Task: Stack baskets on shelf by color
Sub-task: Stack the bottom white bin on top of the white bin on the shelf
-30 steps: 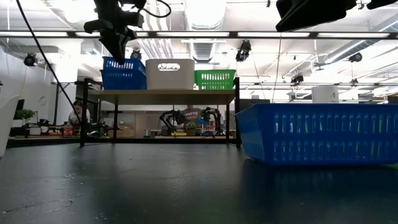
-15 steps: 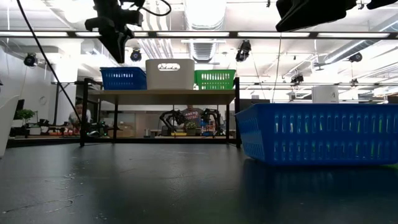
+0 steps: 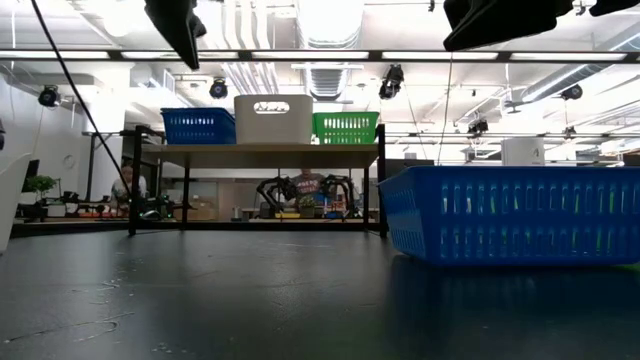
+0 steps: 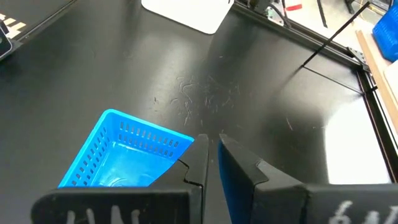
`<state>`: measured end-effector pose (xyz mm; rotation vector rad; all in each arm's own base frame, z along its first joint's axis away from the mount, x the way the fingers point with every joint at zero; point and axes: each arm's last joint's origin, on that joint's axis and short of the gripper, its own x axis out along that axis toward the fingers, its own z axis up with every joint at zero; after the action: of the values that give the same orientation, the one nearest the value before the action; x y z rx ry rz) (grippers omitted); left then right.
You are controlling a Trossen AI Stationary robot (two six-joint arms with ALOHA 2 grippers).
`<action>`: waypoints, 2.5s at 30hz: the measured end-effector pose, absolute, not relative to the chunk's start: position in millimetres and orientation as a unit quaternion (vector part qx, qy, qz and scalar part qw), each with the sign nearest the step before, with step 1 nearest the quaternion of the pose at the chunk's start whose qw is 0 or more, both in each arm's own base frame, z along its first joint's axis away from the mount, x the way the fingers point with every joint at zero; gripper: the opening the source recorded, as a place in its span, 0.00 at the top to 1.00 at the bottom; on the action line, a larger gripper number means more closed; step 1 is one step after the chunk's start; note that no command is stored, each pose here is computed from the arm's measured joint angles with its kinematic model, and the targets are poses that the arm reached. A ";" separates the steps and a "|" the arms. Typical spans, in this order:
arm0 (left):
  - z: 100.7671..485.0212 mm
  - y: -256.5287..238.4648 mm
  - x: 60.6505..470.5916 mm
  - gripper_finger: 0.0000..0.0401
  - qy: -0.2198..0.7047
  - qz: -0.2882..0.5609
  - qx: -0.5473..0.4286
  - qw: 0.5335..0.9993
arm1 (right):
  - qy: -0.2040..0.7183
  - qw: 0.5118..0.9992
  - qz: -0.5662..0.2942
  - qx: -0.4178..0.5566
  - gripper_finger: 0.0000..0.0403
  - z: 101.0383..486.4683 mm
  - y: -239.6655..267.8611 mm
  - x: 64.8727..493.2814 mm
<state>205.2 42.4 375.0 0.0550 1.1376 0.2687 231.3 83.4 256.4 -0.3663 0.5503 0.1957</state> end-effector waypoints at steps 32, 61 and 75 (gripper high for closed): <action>285.5 -240.4 222.0 0.97 0.629 -0.010 -0.199 0.752 | 0.270 0.943 0.094 -0.169 0.93 256.5 83.5 231.3; 258.5 -258.5 179.7 0.58 0.695 -0.021 -0.147 0.704 | 0.272 0.943 0.117 -0.153 0.93 256.1 85.1 230.9; 214.5 -251.9 173.2 0.63 0.702 -0.013 -0.138 0.699 | 0.272 0.943 0.116 -0.152 0.93 256.1 85.0 230.9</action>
<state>173.2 -251.9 214.5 -0.3080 1.5643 -0.0291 230.9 85.0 256.1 -0.3094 0.5543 0.2369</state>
